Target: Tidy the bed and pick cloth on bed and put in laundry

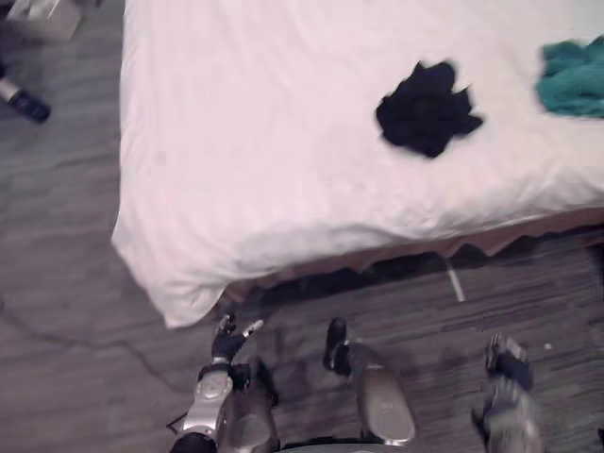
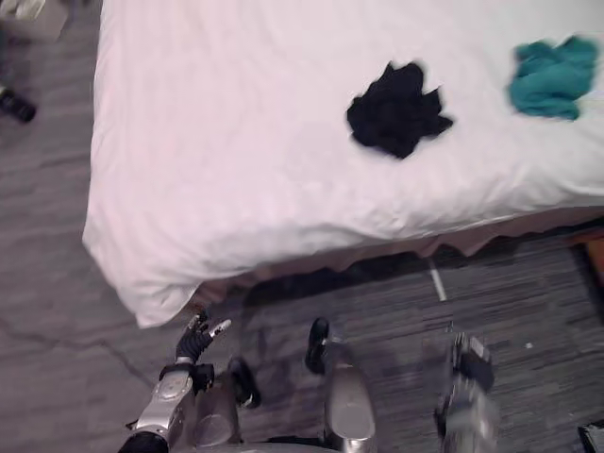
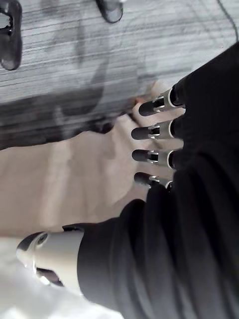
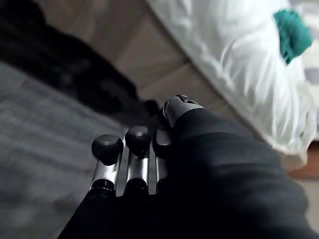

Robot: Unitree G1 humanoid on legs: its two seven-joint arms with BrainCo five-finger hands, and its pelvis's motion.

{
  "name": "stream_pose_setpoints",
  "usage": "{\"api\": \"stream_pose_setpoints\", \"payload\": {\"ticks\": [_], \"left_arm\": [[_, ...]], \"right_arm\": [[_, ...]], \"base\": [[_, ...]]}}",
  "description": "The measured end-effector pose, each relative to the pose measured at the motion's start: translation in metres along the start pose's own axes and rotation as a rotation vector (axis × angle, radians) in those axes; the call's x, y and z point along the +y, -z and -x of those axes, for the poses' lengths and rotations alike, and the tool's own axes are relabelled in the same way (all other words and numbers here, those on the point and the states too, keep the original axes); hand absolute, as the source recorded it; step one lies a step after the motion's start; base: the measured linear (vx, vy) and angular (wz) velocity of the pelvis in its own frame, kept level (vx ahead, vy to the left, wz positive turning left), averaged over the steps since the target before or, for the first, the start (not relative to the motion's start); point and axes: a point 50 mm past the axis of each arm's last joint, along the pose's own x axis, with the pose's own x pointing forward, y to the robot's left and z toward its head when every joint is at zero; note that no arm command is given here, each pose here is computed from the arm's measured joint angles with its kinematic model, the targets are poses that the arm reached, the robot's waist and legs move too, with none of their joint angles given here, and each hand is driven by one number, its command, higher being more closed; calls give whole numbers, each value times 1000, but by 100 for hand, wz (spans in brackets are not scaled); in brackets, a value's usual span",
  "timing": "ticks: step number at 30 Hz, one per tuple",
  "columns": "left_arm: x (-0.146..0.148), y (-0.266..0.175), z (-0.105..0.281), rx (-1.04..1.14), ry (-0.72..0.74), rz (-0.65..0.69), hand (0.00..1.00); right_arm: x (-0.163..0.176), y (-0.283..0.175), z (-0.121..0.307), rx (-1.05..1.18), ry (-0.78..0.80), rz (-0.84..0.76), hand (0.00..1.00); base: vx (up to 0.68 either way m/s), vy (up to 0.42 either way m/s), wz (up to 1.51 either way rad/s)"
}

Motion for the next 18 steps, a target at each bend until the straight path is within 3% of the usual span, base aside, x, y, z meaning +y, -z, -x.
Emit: {"api": "stream_pose_setpoints", "payload": {"ticks": [3, 7, 18], "left_arm": [[0, 18, 2, 94, 22, -85, 0], [14, 59, 17, 291, 5, -204, 0], [4, 68, 16, 360, 57, -370, 0]], "right_arm": [[-19, 44, 18, 183, 69, 39, 0], [8, 71, 12, 327, -65, 145, 0], [27, 85, 9, 405, -233, 421, 0]], "base": [[138, 62, -74], [85, 121, -169], [116, -61, -146]]}}
